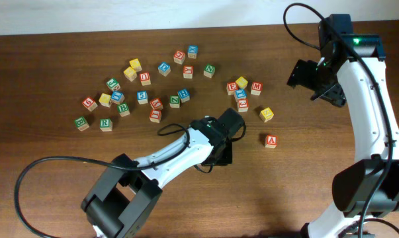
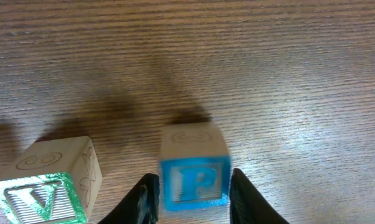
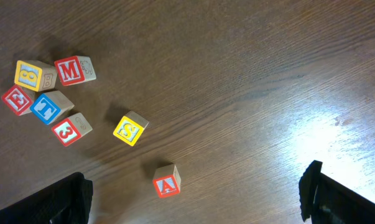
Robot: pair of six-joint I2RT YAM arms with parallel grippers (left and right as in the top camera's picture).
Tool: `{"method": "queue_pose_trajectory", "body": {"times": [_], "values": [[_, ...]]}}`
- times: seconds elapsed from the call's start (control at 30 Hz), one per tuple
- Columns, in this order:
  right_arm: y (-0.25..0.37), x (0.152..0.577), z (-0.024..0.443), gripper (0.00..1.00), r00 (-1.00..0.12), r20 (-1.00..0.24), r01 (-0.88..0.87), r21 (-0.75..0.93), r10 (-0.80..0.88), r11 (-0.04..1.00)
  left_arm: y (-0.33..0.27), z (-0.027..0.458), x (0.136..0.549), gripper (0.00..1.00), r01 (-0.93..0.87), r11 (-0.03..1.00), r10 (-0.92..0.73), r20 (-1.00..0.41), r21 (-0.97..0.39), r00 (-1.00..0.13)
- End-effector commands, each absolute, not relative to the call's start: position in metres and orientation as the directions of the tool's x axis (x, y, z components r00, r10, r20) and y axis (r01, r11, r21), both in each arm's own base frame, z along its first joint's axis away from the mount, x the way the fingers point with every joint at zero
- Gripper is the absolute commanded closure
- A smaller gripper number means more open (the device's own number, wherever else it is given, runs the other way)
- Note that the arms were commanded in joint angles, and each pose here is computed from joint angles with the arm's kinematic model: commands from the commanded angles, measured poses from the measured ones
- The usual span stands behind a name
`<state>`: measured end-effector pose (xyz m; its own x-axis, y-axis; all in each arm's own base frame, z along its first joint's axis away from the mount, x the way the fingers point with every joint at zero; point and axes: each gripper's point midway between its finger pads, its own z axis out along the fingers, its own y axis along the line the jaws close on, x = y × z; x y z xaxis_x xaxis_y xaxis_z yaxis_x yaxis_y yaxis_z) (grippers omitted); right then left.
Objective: Spell out CVPR
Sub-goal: 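Carry the P block and place it right of the V block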
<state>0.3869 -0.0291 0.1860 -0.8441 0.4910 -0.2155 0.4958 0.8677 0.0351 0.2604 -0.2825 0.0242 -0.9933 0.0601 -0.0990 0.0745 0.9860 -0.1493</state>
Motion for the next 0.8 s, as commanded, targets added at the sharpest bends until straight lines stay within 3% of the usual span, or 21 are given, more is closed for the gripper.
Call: {"method": "queue_pose_trajectory", "body": {"times": [0.0,0.27,0.37,0.43,0.57,0.77], "values": [[-0.033,0.389,0.19,0.02,-0.836,-0.236,0.504,0.025,0.495,0.864,-0.279,0.019,0.26,0.66,0.07,0.99,0.058,-0.103,-0.126,-0.993],[-0.033,0.388,0.19,0.02,-0.837,-0.236,0.504,0.025,0.495,0.864,-0.278,0.019,0.26,0.77,0.07,0.99,0.057,-0.105,-0.122,-0.993],[-0.033,0.389,0.19,0.02,-0.836,-0.236,0.504,0.025,0.495,0.864,-0.278,0.019,0.26,0.76,0.07,0.99,0.057,-0.105,-0.122,-0.993],[-0.033,0.389,0.19,0.02,-0.836,-0.236,0.504,0.025,0.495,0.864,-0.278,0.019,0.26,0.75,0.07,0.99,0.057,-0.105,-0.122,-0.993],[-0.033,0.389,0.19,0.02,-0.836,-0.236,0.504,0.025,0.495,0.864,-0.277,0.021,0.26,0.62,0.068,0.991,0.056,-0.102,-0.119,-0.993],[-0.033,0.388,0.19,0.02,-0.837,-0.236,0.504,0.025,0.495,0.864,-0.279,0.043,0.277,0.55,0.094,0.988,0.078,-0.123,-0.126,-0.989]]}}
